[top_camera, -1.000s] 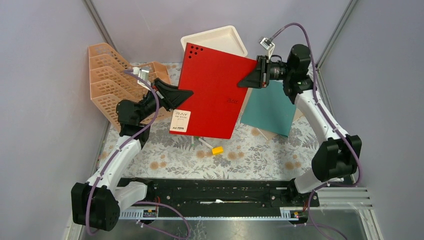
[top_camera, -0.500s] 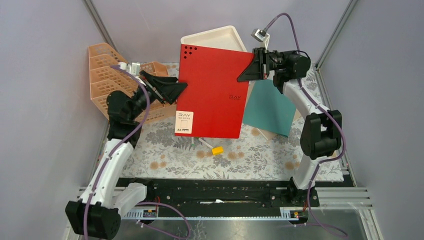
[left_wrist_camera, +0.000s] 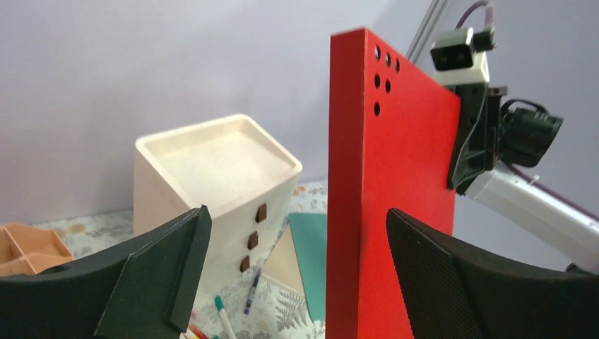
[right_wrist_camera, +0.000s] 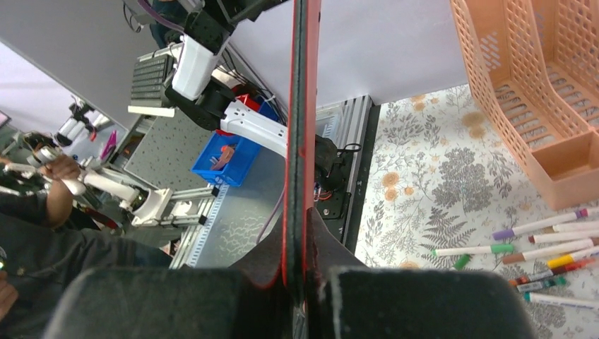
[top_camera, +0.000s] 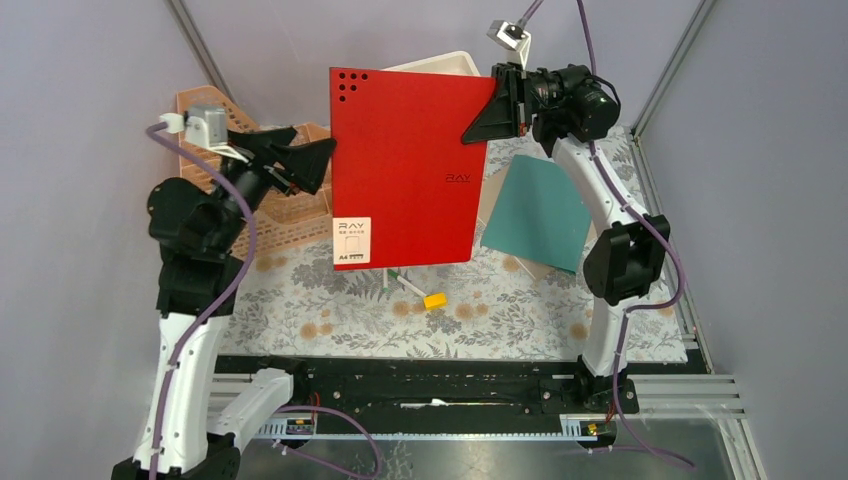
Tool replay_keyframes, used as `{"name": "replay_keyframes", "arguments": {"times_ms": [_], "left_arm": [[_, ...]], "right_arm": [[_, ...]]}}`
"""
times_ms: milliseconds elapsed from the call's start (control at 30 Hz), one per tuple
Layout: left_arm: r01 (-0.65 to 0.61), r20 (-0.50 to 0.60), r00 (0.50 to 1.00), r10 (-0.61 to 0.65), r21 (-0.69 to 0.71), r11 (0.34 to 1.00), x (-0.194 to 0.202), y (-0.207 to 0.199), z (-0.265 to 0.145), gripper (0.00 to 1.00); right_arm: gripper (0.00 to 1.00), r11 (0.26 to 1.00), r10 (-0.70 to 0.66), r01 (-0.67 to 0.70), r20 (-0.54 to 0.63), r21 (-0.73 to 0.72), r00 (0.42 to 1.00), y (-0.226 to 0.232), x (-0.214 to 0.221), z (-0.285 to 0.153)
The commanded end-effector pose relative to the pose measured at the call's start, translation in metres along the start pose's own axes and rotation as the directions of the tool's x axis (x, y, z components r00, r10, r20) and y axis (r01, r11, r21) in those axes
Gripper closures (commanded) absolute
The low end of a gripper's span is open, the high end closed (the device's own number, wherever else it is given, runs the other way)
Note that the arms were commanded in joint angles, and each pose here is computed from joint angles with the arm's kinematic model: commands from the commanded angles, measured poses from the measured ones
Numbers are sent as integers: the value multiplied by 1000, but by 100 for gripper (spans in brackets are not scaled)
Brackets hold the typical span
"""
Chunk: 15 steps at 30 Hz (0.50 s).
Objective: Organize the desk
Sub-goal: Place the folder in the storage box.
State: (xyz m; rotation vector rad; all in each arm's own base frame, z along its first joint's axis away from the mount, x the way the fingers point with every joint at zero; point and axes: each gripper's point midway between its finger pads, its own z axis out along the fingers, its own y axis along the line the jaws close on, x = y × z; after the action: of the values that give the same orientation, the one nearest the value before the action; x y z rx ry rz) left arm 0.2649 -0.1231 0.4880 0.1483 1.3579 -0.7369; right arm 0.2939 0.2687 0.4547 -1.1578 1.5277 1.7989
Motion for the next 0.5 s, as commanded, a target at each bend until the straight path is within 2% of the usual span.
{"name": "replay_keyframes", "arguments": {"times_ms": [0, 167, 300, 467], "left_arm": [[-49, 136, 989, 51, -21, 999, -60, -22, -20, 1], [-29, 232, 973, 21, 29, 999, -97, -47, -33, 1], [-61, 344, 938, 36, 63, 996, -119, -61, -51, 1], [-112, 442, 895, 62, 87, 990, -139, -76, -68, 1]], "right_arm": [[100, 972, -234, 233, -89, -16, 968, 30, 4, 13], [100, 941, -337, 332, -85, -67, 938, 69, -8, 27], [100, 898, -435, 429, -53, -94, 899, 96, -25, 30], [100, 929, -350, 353, 46, -109, 935, 73, -51, 38]]}}
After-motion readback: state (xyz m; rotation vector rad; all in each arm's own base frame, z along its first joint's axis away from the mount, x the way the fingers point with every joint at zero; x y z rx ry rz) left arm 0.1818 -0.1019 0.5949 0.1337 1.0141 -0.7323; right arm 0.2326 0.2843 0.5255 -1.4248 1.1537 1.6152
